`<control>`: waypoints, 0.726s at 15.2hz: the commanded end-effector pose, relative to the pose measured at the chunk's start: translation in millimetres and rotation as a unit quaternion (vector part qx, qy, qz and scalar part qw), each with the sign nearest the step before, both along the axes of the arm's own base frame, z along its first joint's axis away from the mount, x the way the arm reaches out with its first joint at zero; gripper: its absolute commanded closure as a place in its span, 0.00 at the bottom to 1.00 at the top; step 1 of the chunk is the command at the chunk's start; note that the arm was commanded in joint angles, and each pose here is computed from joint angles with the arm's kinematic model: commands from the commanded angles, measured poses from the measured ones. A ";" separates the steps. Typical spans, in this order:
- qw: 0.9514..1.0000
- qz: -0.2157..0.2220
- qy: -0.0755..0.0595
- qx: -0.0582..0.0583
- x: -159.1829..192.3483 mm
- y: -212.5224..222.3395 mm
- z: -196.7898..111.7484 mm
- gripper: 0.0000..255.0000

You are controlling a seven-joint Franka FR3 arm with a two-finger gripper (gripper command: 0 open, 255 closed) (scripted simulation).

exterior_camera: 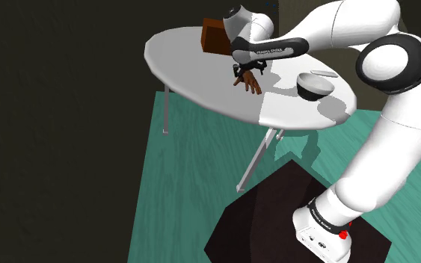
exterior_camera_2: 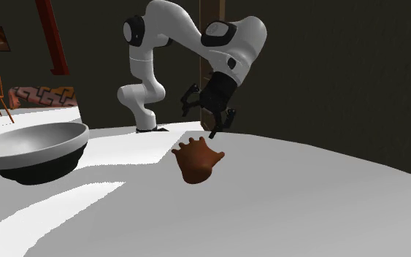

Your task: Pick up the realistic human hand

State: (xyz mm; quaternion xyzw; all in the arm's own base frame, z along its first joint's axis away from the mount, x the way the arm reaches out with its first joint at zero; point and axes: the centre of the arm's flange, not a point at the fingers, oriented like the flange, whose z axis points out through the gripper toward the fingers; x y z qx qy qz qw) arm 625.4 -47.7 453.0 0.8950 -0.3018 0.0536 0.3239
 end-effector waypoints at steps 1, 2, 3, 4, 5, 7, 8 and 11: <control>1.000 -0.005 -0.004 -0.008 7.2 -2.0 -4.5 0.00; 1.000 -0.005 -0.004 -0.008 7.2 -2.0 -9.8 0.00; 1.000 -0.005 -0.004 -0.008 7.2 -2.0 -15.1 0.00; 1.000 -0.005 -0.004 -0.008 7.2 -2.0 -20.4 0.00; 1.000 -0.005 -0.004 -0.008 7.2 -2.0 -25.6 0.00; 1.000 -0.005 -0.004 -0.008 7.2 -2.0 -39.2 0.00; 1.000 -0.005 -0.004 -0.008 7.1 -2.0 -39.2 0.00; 1.000 -0.005 -0.004 -0.008 7.2 -2.1 -38.6 1.00</control>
